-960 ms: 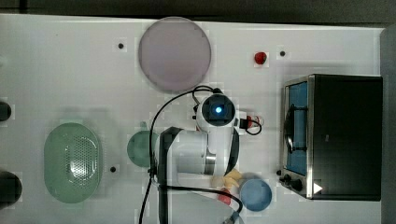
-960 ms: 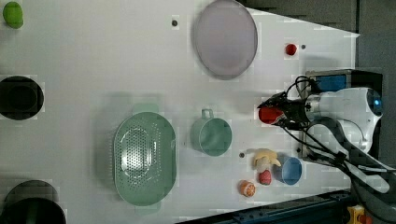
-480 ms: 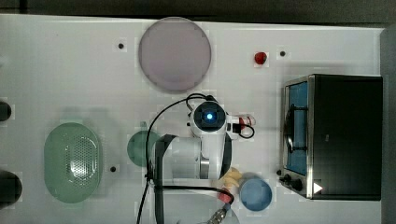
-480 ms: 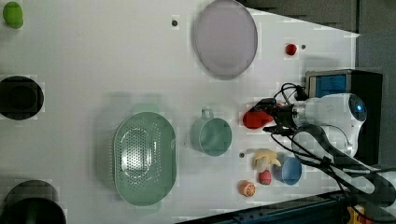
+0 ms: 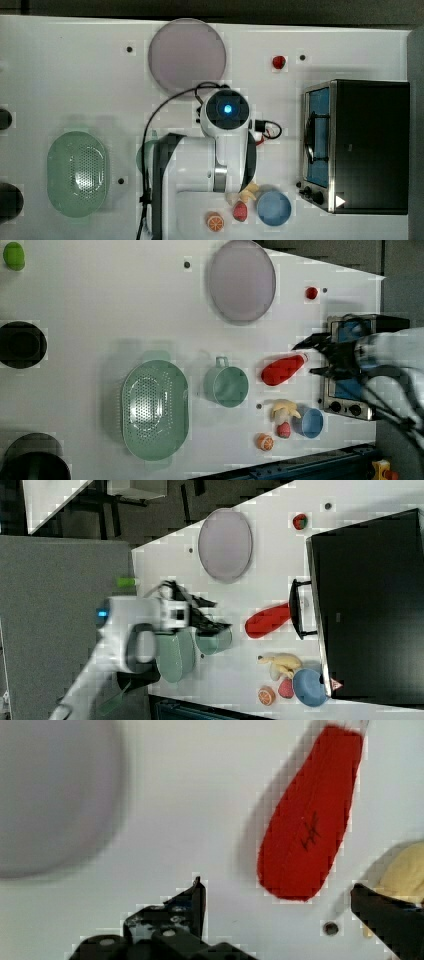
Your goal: Pick Ketchup from oven and place it on table.
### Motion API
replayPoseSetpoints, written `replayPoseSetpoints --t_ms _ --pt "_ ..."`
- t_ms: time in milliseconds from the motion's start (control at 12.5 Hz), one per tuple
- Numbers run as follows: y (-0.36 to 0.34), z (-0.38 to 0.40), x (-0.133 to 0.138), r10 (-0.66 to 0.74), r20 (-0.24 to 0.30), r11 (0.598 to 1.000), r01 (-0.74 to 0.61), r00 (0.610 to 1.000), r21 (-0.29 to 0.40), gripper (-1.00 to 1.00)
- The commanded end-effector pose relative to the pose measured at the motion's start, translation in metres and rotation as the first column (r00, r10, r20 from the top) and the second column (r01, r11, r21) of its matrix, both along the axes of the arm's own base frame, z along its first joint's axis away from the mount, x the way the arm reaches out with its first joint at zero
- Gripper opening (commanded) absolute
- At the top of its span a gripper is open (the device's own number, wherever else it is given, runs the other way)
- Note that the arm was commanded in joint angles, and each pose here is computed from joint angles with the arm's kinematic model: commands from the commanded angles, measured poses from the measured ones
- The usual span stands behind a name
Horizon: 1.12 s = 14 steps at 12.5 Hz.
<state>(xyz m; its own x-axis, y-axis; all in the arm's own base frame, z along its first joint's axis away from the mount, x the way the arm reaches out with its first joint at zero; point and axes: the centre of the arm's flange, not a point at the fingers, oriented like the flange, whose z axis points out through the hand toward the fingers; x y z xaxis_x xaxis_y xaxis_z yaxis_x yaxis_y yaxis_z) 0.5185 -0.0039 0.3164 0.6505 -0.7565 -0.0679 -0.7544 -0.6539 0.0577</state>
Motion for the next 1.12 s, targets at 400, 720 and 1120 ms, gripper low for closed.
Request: replayPoseSetpoints --t_ms 400,720,1120 --pt "-0.008 0.254 0.015 -0.004 0.195 1.000 0.003 0.981 0.006 1.00" --pt "-0.007 0.304 0.009 0.000 0.174 1.000 -0.001 0.985 0.007 1.00" --pt "-0.006 0.297 0.011 0.001 0.159 1.000 -0.002 0.987 0.006 1.00"
